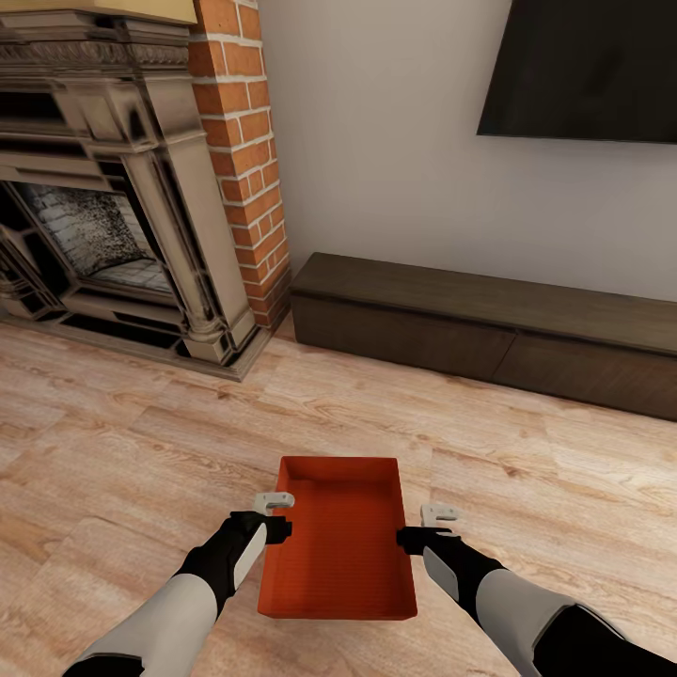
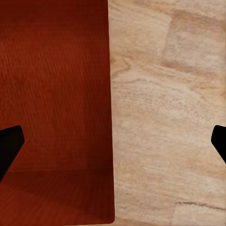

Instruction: Move the two storage containers from the living room to the garage. In the garage, place one container on the floor and stack the other container on top of it (either order is fine).

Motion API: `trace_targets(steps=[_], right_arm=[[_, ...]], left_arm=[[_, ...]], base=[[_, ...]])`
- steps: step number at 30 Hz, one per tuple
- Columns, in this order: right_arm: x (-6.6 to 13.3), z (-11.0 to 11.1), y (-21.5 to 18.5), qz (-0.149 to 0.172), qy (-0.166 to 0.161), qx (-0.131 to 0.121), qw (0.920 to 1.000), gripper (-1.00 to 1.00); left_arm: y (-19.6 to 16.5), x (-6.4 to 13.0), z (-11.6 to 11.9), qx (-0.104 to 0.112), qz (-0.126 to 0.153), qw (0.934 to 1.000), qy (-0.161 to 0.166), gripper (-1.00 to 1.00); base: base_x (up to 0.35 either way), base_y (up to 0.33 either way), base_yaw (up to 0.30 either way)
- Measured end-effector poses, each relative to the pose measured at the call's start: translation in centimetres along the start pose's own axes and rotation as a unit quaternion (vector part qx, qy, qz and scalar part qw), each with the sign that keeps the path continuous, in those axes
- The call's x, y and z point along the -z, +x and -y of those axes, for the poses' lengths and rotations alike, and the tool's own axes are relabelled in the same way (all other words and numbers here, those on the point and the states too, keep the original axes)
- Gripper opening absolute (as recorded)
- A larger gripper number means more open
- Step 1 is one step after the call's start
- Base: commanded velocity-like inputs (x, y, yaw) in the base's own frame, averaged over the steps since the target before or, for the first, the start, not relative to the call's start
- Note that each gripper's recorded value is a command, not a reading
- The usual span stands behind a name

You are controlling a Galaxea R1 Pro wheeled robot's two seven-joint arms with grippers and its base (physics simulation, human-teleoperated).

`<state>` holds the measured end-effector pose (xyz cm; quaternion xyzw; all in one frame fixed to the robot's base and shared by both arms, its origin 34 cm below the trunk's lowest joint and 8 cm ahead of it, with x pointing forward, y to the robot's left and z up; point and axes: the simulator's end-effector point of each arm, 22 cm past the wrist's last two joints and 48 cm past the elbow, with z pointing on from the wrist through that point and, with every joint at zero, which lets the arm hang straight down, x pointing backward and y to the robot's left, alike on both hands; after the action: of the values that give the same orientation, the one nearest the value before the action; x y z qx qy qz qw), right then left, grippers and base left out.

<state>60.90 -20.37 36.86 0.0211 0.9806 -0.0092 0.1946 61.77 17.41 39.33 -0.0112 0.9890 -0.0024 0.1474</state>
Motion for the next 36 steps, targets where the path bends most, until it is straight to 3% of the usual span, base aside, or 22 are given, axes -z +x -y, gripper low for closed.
trace_targets(steps=[23, 36], right_arm=[[0.0, 0.0, 0.0, 0.0, 0.0, 0.0, 1.0, 1.0], [-2.3, 0.0, 1.4, 0.0, 0.0, 0.0, 1.0, 1.0]], left_arm=[[0.0, -0.1, -0.5, -0.002, 0.0, 1.0, -0.003, 1.0], [1.2, -2.4, -0.6, -0.002, 0.0, 1.0, -0.003, 1.0]], base=[[0.0, 0.0, 0.0], [0.0, 0.0, 0.0]])
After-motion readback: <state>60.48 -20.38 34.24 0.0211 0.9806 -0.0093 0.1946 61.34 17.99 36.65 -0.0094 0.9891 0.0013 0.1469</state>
